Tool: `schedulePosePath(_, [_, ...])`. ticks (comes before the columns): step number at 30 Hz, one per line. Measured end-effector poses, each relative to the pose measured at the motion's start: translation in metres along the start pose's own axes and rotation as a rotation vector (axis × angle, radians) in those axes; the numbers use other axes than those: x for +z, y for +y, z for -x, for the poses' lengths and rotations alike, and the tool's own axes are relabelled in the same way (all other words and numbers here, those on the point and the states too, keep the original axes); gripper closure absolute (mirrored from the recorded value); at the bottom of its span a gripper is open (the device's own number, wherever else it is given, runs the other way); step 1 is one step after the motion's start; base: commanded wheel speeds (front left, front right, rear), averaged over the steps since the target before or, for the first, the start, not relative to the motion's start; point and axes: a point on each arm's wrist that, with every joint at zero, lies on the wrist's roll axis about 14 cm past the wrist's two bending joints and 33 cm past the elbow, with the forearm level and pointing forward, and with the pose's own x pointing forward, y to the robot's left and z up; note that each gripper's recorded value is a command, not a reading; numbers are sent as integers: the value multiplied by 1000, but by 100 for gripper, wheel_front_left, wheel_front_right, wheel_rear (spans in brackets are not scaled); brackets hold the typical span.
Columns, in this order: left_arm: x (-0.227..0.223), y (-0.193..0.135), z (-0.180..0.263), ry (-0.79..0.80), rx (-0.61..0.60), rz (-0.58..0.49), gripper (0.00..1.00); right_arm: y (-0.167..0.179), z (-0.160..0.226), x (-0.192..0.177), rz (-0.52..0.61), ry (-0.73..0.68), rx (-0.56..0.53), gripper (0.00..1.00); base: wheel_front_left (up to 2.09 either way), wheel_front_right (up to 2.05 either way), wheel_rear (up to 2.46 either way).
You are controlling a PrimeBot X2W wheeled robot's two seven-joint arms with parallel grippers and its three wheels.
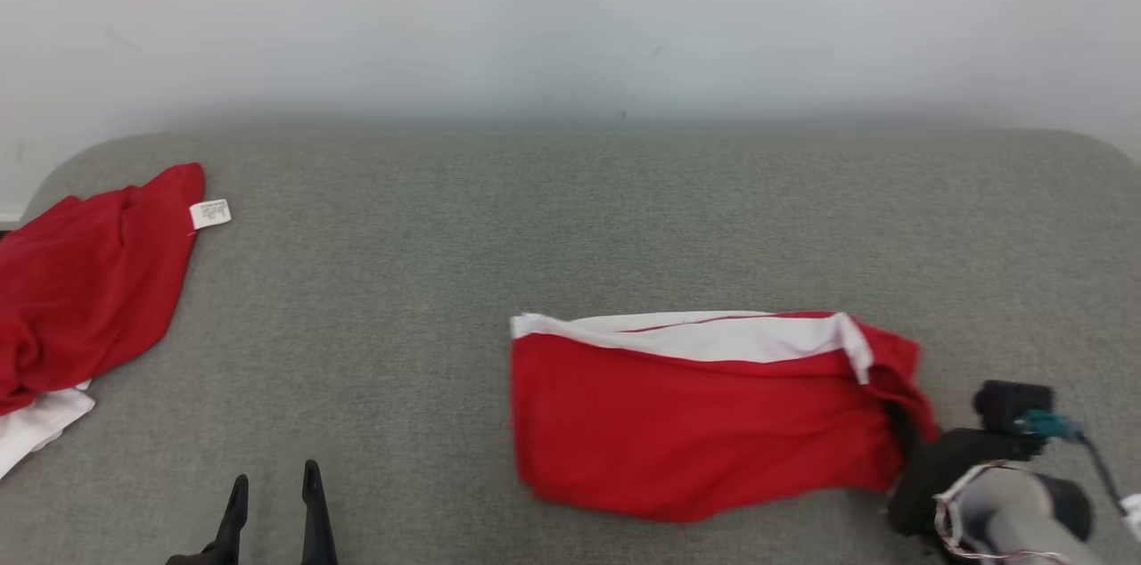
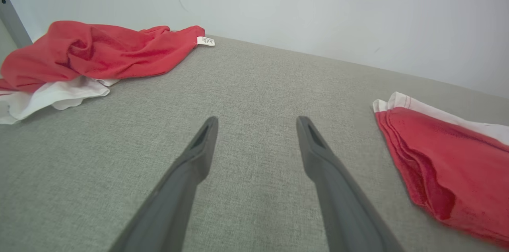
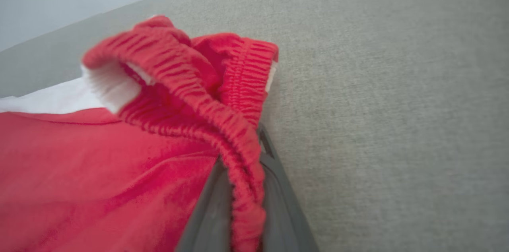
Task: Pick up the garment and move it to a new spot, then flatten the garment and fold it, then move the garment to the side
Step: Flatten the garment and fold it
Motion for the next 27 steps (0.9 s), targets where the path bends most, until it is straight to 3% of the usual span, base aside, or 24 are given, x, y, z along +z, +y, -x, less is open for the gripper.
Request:
schedulePosePath(5, [-2, -10, -5, 6, -26, 6, 0, -46, 18, 13, 19, -12, -70, 100, 0, 0, 0])
schedulePosePath(11, [-6, -21, -12, 19, -57, 13, 0, -50, 27, 25, -54, -11, -51, 100, 0, 0, 0])
schedulePosePath(14, [-7, -27, -16, 23, -70, 15, 0, -31, 30, 39, -146, -2, 26, 100, 0, 0, 0])
schedulePosePath(27, [-9, -27, -13, 29, -60, 38, 0, 57, 37, 61, -354, 117, 346, 100, 0, 0, 0])
